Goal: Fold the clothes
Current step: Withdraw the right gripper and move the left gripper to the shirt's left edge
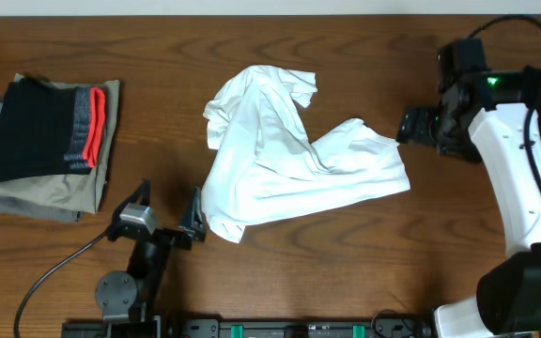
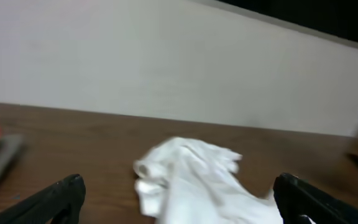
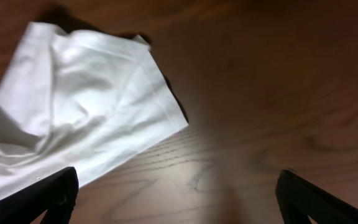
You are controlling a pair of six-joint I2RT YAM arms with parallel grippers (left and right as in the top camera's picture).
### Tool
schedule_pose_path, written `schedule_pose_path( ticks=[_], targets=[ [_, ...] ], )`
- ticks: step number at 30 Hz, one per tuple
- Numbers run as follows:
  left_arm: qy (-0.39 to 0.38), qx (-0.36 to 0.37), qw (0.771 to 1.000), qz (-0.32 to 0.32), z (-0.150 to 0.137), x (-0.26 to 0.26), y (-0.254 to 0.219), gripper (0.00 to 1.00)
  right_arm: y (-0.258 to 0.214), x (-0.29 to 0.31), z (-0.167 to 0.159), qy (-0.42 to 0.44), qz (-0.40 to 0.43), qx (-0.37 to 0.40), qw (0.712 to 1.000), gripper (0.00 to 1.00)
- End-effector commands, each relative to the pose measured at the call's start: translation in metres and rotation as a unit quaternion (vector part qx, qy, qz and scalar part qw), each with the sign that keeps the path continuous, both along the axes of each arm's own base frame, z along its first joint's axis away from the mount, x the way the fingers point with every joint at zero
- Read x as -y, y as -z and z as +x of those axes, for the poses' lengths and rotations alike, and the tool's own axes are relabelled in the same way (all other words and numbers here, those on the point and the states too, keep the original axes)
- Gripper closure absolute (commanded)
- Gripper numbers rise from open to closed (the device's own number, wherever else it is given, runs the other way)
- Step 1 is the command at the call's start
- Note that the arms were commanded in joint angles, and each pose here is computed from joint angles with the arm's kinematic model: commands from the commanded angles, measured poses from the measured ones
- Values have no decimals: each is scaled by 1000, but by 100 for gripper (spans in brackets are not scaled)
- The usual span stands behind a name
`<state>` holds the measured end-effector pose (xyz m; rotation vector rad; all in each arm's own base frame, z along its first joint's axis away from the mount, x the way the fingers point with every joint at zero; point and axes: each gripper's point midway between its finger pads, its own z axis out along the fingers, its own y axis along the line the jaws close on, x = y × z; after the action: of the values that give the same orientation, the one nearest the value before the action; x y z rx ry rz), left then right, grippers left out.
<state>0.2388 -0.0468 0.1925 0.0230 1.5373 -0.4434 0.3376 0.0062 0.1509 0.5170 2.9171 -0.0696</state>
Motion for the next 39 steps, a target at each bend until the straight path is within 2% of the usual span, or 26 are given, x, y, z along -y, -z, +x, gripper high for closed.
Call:
schedule_pose_path(
  ticks=[1, 4, 6, 8, 11, 14, 17, 20, 23, 25, 29, 33, 39],
  targets=[
    [60, -23, 998, -22, -9, 19, -18, 2, 13, 6, -1, 12, -8, -7, 1000, 1],
    [67, -93, 993, -29, -7, 22, -20, 2, 17, 5, 2, 13, -7, 1, 1000, 1],
    [89, -139, 986, -11, -6, 28, -29, 2, 17, 3, 6, 13, -1, 8, 1000, 1],
    [128, -162, 978, 14, -3, 39, -43, 2, 17, 1, 7, 15, 6, 11, 1000, 1],
    [188, -184, 965, 1, 5, 56, -58, 2, 17, -1, 9, 14, 11, 14, 1000, 1],
    [186, -227, 956, -22, 26, 55, -42, 2, 17, -1, 9, 14, 11, 14, 1000, 2],
    [174, -289, 940, -56, 33, 55, -31, 2, 17, -1, 8, 13, 11, 13, 1000, 1],
    [99, -375, 919, -65, 31, 44, -16, 2, 17, -1, 9, 13, 11, 14, 1000, 1],
    [1, -452, 891, -52, 19, 28, -1, 2, 16, -1, 13, 14, 11, 23, 1000, 1],
    [-35, -491, 869, -54, 9, 27, 9, 2, 16, -2, 17, 14, 12, 31, 999, 1],
    [-40, -564, 822, -63, -16, 45, 33, 2, 15, -2, 21, 17, 13, 40, 999, 1],
    [-105, -627, 769, -72, -36, 42, 57, 2, 15, -2, 20, 22, 14, 38, 999, 1],
    [-137, -674, 721, -88, -42, 49, 77, 2, 15, -2, 21, 22, 14, 40, 999, 1]
  ],
)
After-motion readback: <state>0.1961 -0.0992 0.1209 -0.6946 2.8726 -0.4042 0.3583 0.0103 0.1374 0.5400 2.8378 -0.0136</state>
